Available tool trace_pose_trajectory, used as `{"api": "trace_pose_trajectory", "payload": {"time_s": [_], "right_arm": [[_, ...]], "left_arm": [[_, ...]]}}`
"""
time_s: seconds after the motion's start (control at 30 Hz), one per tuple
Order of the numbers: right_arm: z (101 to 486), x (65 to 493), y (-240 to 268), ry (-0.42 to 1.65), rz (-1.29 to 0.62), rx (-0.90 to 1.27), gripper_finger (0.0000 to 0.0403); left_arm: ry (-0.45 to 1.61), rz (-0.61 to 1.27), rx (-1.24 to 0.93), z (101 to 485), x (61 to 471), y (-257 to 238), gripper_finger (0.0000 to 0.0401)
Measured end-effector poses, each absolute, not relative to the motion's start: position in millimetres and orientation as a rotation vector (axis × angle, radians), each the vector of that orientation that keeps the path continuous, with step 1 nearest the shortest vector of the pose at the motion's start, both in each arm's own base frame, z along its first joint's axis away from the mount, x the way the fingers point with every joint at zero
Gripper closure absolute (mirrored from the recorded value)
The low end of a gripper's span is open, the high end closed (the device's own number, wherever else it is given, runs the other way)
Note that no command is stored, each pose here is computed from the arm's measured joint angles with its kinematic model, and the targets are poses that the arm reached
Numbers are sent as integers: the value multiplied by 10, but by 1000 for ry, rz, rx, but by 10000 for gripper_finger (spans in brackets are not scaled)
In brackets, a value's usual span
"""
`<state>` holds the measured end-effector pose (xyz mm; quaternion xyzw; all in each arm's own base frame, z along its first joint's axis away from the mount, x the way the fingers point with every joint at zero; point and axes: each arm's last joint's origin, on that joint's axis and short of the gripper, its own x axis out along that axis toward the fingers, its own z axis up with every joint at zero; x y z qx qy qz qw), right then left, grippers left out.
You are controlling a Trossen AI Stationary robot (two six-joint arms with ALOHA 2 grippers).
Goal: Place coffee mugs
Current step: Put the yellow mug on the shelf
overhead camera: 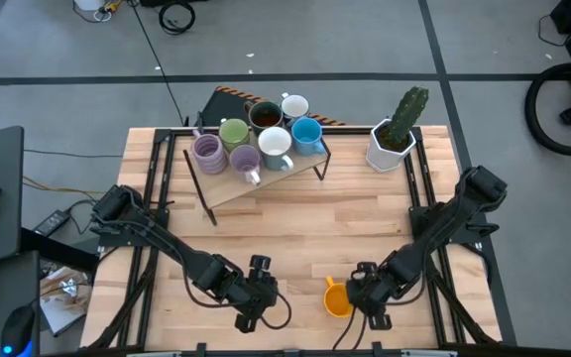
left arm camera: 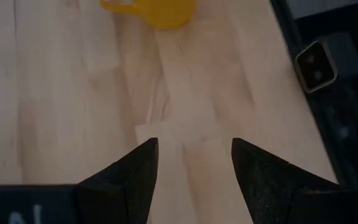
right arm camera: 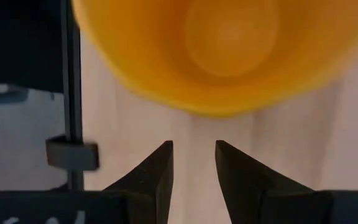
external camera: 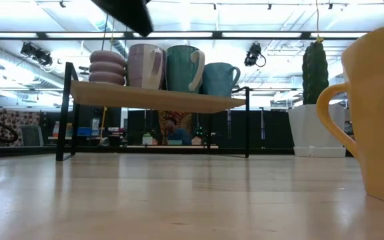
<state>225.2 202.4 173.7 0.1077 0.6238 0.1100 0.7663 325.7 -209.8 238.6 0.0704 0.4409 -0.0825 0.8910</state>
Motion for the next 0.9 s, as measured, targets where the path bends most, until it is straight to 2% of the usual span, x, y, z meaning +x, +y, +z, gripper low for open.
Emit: {"api": "trace_pose_trajectory", "payload": {"time_s": [0.17, 0.43, 0.9], "right_arm": [[1641, 2298, 2098, 1326, 164, 304, 277], [1665, 2332, 2147, 1143, 31, 299, 277], [1647, 2612, 1964, 899, 10, 344, 277]], "left_arm": [[971, -159, 132, 2495, 3149, -2008, 191], [920, -144, 166, 2629, 3098, -1978, 191], [932, -86, 84, 2623, 3084, -1978, 191]]}}
